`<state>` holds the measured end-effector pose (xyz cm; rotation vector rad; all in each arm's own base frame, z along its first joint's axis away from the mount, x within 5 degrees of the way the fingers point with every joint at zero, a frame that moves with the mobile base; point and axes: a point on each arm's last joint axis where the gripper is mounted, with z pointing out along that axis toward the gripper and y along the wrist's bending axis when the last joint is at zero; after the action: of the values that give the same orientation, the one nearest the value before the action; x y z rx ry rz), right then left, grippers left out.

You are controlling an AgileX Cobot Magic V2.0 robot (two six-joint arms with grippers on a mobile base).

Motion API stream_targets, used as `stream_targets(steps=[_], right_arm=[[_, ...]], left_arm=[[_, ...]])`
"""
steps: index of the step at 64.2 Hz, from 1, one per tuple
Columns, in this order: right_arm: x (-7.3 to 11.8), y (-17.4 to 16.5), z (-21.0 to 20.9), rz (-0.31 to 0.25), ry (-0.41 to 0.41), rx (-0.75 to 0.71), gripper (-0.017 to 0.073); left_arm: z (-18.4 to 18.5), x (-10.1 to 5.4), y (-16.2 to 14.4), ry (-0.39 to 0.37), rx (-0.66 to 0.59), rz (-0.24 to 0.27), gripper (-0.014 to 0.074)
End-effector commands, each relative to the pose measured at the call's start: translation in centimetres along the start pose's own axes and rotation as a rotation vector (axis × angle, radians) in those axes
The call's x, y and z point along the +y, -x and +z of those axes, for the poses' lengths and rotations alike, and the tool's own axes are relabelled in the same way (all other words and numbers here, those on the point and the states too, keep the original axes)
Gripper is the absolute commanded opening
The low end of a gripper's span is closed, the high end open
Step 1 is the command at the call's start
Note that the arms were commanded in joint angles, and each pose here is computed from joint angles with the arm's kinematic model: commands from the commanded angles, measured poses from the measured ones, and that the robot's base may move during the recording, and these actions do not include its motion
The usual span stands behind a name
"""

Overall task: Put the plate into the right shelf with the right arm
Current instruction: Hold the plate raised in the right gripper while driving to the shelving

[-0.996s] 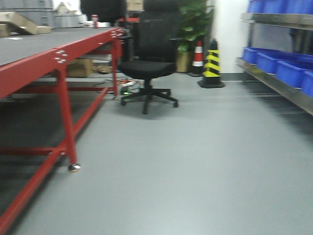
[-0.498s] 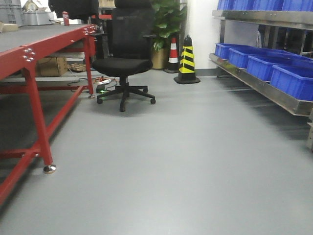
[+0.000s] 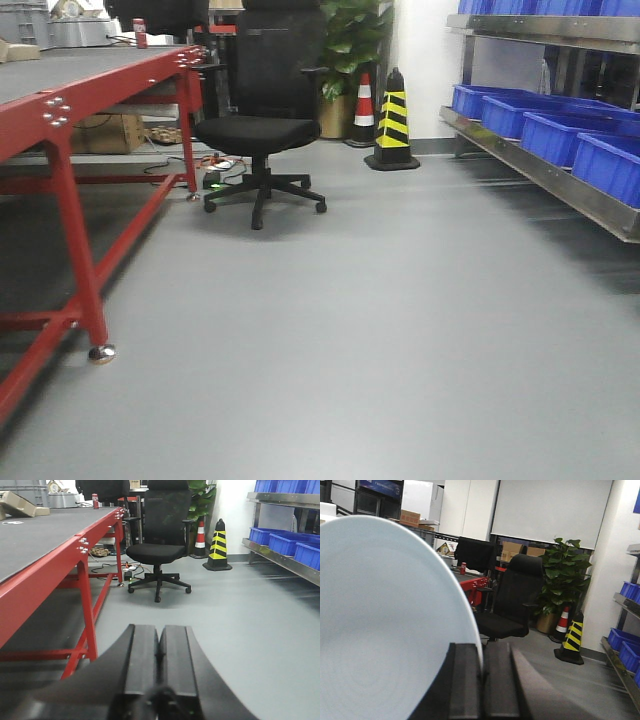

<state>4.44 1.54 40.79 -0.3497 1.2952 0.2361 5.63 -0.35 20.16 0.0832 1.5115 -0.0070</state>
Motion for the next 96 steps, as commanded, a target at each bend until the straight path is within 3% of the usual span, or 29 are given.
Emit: stream_targets(steps=[1,96], right_arm=[[-0.04,1.64,-0.01,-0.019,0.006,-0.103,0.0053],[-0.04,1.64,-0.01,-0.019,0.006,-0.103,0.0053]], left_arm=[[-0.10,0.22,0.53,0.028,-0.088,-0.004,-0.0047],[-0.10,0.22,0.53,0.028,-0.088,-0.004,-0.0047]])
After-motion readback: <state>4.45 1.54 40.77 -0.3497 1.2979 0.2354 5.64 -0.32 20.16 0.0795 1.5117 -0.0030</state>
